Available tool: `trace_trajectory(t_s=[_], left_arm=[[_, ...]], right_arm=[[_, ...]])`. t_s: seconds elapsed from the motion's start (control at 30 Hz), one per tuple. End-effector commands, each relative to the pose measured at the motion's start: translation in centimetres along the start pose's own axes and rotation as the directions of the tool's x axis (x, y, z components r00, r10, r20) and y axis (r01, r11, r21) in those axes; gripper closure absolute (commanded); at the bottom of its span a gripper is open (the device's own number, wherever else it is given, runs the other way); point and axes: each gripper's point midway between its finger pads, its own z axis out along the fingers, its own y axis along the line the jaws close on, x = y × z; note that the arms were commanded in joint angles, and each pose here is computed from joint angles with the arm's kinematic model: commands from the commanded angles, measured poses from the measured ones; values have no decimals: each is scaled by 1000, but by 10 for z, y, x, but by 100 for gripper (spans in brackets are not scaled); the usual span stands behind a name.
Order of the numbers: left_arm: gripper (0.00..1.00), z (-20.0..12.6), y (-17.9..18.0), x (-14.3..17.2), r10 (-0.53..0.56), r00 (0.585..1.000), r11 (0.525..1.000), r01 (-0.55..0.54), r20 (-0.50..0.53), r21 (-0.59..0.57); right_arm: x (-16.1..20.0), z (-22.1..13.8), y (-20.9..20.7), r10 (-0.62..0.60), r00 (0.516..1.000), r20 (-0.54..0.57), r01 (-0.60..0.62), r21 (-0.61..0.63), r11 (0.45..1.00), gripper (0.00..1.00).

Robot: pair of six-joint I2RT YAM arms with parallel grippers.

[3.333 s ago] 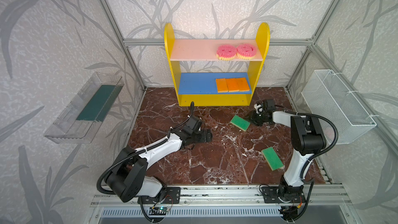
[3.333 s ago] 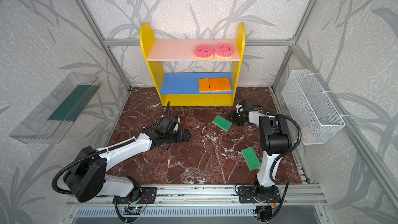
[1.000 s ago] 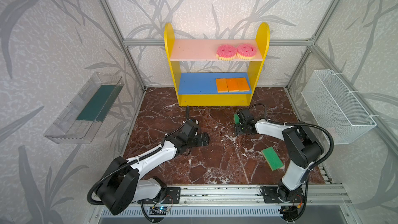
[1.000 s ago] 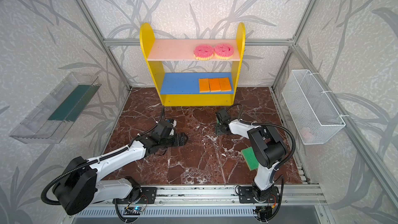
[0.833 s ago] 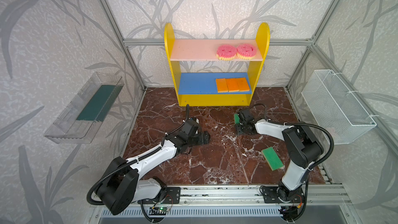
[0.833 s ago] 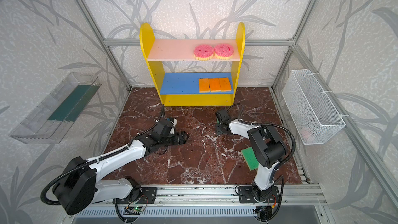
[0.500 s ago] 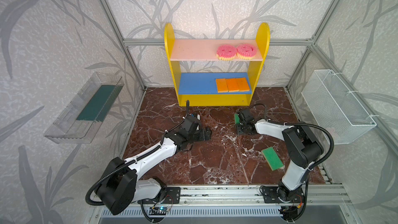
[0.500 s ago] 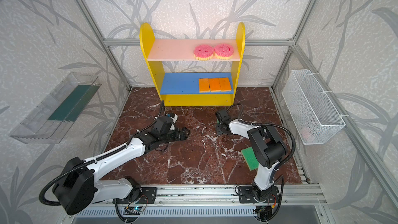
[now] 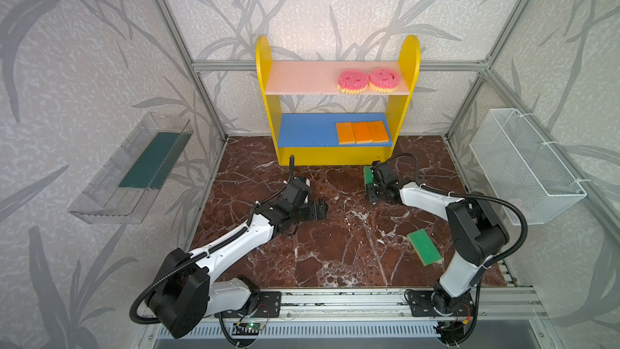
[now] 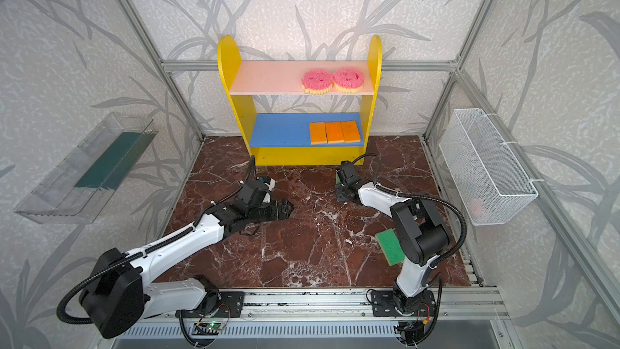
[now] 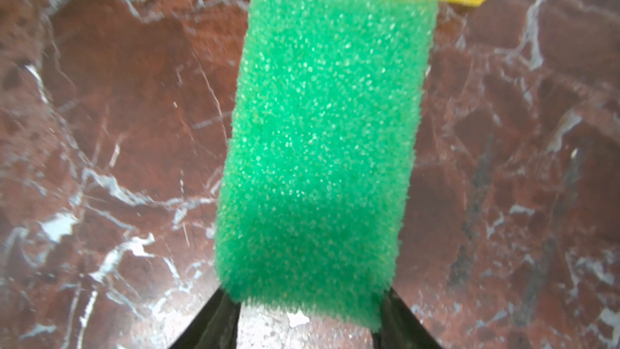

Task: Arrange cleaning sponges on a shelf
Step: Pick up the cleaning sponge from the top-center of the table, then place the cleaning sponge at the shelf.

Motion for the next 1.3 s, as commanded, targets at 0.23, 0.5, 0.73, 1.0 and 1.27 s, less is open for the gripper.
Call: trace_trajectory(t_s=[0.23, 0.5, 0.73, 1.0, 1.27], left_arm=[[5, -18, 7, -23, 29, 999, 999, -27, 36, -37], [5, -8, 10, -29, -3, 1000, 1000, 3, 6, -28], [4, -1, 9, -37, -4, 1000, 1000, 4, -12, -30], [4, 8, 14, -39, -14, 999, 999, 13, -32, -38], [5, 13, 16, -38, -18, 999, 999, 16, -48, -43]], right_arm=[[-55, 10, -4, -39, 994, 102, 38, 5, 999, 40], [-84, 31, -8, -29, 993, 112, 29, 4, 1000, 40], [-102, 48, -15, -19, 994, 106, 17, 27, 999, 40], [-111, 59, -28, -4, 993, 120, -2, 56, 998, 40], [-123, 67, -36, -2, 989, 146, -8, 69, 998, 39]])
